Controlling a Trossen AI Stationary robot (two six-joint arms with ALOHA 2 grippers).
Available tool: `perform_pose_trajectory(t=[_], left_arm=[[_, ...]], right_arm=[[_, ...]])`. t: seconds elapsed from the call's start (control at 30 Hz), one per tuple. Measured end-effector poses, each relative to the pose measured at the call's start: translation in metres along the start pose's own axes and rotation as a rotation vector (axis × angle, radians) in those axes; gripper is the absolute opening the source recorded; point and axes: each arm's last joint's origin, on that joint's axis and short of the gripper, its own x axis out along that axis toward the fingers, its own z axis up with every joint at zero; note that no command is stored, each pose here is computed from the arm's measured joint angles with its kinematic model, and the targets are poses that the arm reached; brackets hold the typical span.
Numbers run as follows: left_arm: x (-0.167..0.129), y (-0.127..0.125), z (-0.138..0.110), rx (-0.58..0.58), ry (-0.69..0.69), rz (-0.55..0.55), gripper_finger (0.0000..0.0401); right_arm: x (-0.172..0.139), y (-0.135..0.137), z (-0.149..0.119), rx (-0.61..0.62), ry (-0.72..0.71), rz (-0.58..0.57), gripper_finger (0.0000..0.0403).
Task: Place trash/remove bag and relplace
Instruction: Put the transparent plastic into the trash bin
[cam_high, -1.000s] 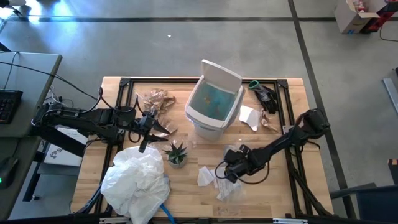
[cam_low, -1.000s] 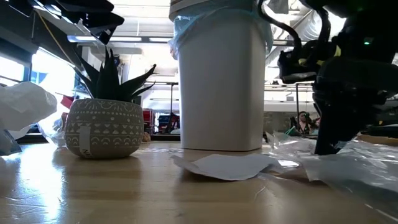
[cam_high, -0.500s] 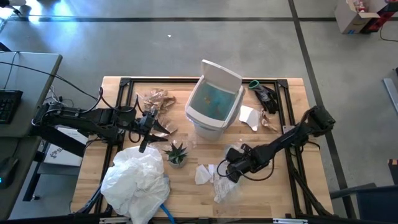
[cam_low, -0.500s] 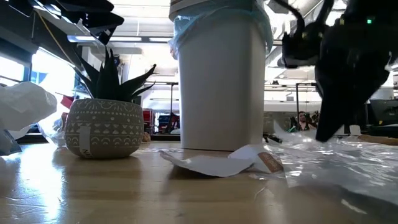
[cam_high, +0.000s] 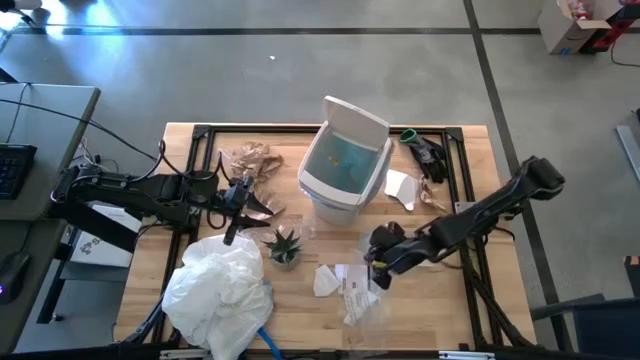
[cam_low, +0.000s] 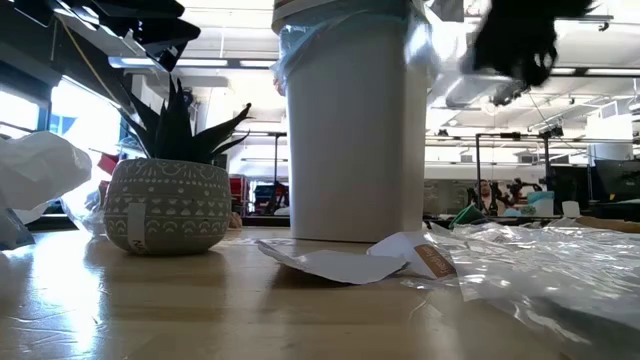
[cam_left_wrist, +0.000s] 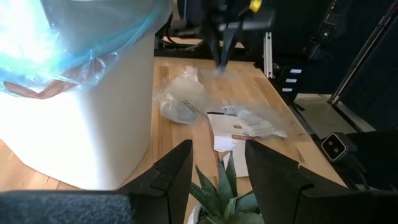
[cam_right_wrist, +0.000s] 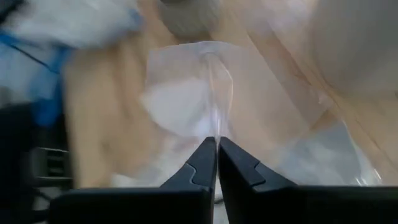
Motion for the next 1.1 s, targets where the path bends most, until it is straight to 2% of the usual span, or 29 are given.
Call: perform_pose_trajectory(t=[0.33, 0.53, 0.67, 0.8, 0.93, 1.1], left_arm=[[0.000, 0.001, 0.000, 0.001, -0.001, 0.018, 0.0133], [0.000, 0.001, 0.000, 0.001, -0.001, 0.024, 0.0133], [0.000, 0.001, 0.000, 0.001, -0.004, 0.026, 0.0133], [0.000, 0.001, 0.002, 0.002, -0.019, 0.027, 0.0133], [0.000, 0.001, 0.002, 0.003, -0.025, 0.027, 0.0133], [0.000, 0.001, 0.002, -0.001, -0.024, 0.026, 0.0133]], right_arm=[[-0.053, 0.016, 0.034, -0.116, -0.318, 0.295, 0.0000], [-0.078, 0.019, 0.061, -0.240, -0.556, 0.372, 0.0000], [-0.098, 0.019, 0.093, -0.301, -0.705, 0.278, 0.0000], [-0.114, 0.013, 0.128, -0.300, -0.819, 0.146, 0.0000], [-0.115, 0.004, 0.153, -0.312, -0.774, 0.014, 0.0000], [-0.095, -0.008, 0.170, -0.285, -0.593, -0.236, 0.0000]])
